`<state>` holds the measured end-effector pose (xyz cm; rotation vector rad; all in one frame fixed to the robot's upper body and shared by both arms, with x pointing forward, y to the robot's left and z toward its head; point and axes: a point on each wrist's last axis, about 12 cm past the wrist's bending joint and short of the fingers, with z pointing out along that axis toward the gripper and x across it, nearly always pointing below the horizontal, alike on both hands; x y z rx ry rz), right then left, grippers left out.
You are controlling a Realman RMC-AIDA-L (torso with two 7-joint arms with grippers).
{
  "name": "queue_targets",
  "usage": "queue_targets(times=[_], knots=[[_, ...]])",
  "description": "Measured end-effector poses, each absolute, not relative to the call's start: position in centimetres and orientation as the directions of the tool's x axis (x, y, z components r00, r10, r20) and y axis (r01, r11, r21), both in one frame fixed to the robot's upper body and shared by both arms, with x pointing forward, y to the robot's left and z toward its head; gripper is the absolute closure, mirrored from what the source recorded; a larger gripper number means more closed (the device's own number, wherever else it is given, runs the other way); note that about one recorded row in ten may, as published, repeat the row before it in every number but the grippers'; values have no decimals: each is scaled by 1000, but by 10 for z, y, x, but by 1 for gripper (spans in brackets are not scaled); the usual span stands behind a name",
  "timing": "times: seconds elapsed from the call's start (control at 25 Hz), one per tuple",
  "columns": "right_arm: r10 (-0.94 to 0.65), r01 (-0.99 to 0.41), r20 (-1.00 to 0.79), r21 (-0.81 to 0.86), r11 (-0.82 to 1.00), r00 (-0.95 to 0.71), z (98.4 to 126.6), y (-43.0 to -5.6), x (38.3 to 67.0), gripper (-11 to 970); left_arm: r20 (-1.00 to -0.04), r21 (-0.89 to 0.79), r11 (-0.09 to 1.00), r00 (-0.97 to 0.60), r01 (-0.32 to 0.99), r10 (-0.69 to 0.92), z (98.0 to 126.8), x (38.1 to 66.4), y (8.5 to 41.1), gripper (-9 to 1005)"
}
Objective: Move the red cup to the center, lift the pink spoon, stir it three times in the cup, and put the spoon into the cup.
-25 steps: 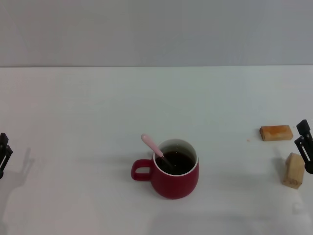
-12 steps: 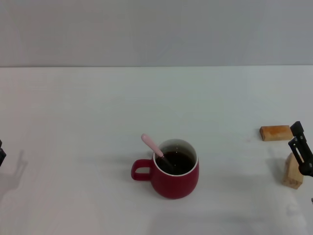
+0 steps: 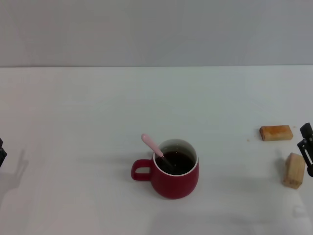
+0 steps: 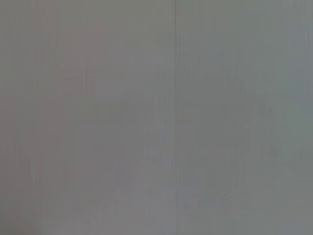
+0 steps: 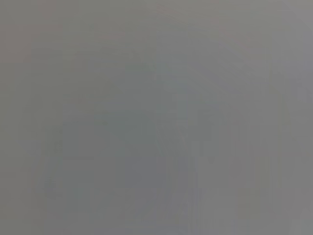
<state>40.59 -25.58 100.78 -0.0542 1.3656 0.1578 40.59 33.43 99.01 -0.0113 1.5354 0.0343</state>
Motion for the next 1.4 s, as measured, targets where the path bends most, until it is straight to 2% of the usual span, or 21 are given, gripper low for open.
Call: queue_targets(times=[0.28,1.08,1.4], knots=[[81,-93,-977,64,994,196,1007,-262,404,342,-999,11,999,40,-31,13,991,407,334,148],[91,-91,-978,74,993,189,1007,-261,404,343,-999,14,999,48,-37,16,993,412,338,149],[79,-97,-976,61,993,202,1009,-264,411,342,-997,14,999,77,-29,16,998,426,333,149]])
